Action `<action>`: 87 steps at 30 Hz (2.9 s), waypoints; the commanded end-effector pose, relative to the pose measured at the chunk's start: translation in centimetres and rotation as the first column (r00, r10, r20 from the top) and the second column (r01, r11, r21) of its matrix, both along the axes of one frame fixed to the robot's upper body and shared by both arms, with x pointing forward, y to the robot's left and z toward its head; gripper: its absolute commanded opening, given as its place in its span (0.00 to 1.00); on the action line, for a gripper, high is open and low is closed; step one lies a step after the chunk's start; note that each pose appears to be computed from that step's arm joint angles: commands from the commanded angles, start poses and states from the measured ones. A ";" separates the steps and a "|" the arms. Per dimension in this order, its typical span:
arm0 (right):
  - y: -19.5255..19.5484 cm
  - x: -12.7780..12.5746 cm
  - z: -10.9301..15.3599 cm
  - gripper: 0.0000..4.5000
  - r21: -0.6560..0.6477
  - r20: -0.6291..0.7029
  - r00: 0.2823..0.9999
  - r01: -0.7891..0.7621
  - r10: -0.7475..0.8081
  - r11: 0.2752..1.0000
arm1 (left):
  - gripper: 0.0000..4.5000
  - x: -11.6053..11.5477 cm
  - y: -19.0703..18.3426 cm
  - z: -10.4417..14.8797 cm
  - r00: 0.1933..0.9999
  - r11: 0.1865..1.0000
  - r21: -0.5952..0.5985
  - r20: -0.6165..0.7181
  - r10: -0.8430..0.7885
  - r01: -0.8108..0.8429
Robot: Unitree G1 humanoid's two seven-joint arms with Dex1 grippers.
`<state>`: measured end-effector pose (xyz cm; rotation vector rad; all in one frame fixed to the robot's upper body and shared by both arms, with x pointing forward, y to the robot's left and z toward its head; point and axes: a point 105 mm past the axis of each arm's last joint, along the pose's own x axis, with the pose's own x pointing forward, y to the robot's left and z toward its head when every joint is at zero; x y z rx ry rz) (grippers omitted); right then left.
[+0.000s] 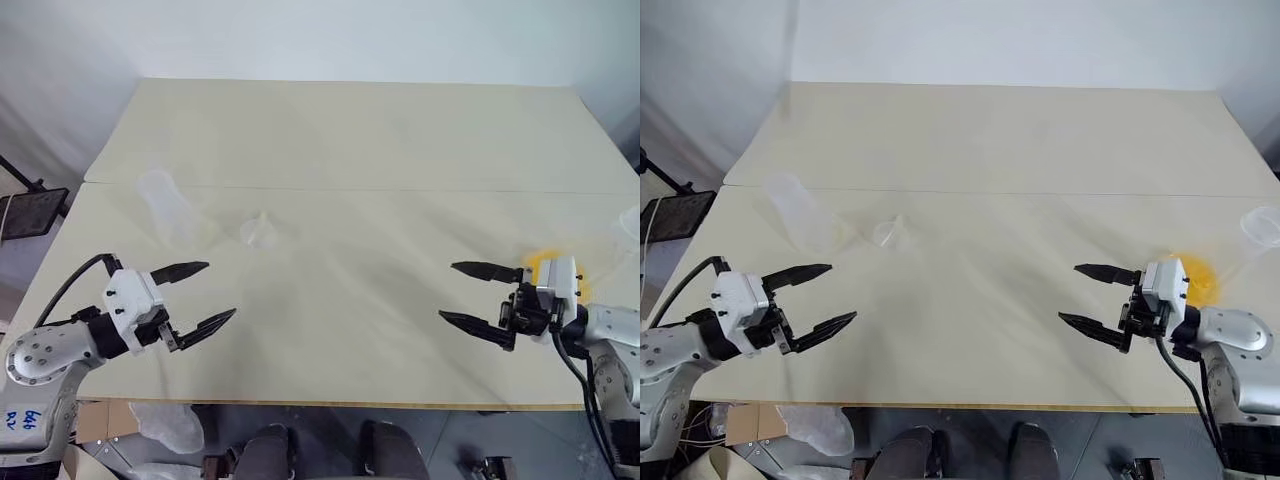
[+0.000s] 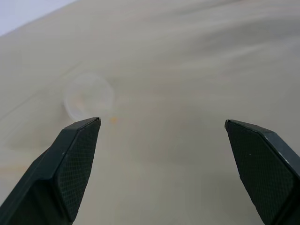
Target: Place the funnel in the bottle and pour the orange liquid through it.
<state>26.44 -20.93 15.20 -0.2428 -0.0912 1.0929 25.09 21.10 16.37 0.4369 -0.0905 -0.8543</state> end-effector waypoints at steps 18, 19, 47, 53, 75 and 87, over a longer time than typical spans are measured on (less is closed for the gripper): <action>12.1 3.4 4.5 1.00 0.245 0.160 0.970 -0.221 0.185 0.944 | 1.00 -4.1 9.6 -1.9 0.747 0.655 -0.441 -0.054 0.663 -0.613; 12.4 3.3 4.4 1.00 0.241 0.159 0.967 -0.233 0.198 0.942 | 1.00 -4.0 9.5 -1.9 0.739 0.647 -0.445 -0.052 0.671 -0.619; 12.4 2.4 4.1 1.00 0.257 0.160 0.971 -0.215 0.178 0.942 | 0.96 11.2 6.9 5.0 0.821 0.717 -0.449 -0.071 0.567 -0.533; 12.2 2.4 3.9 1.00 0.259 0.157 0.974 -0.199 0.162 0.945 | 0.60 11.2 7.0 4.9 0.827 0.727 -0.436 -0.076 0.557 -0.530; 0.0 0.2 5.9 1.00 0.220 0.200 0.920 0.294 -0.338 0.930 | 0.52 9.5 -15.9 7.3 0.850 0.838 -0.143 0.058 -0.524 0.527; 0.1 -3.4 3.6 1.00 0.219 0.144 0.890 0.399 -0.434 0.891 | 0.52 10.1 -21.4 4.1 0.793 0.786 -0.117 0.040 -0.607 0.608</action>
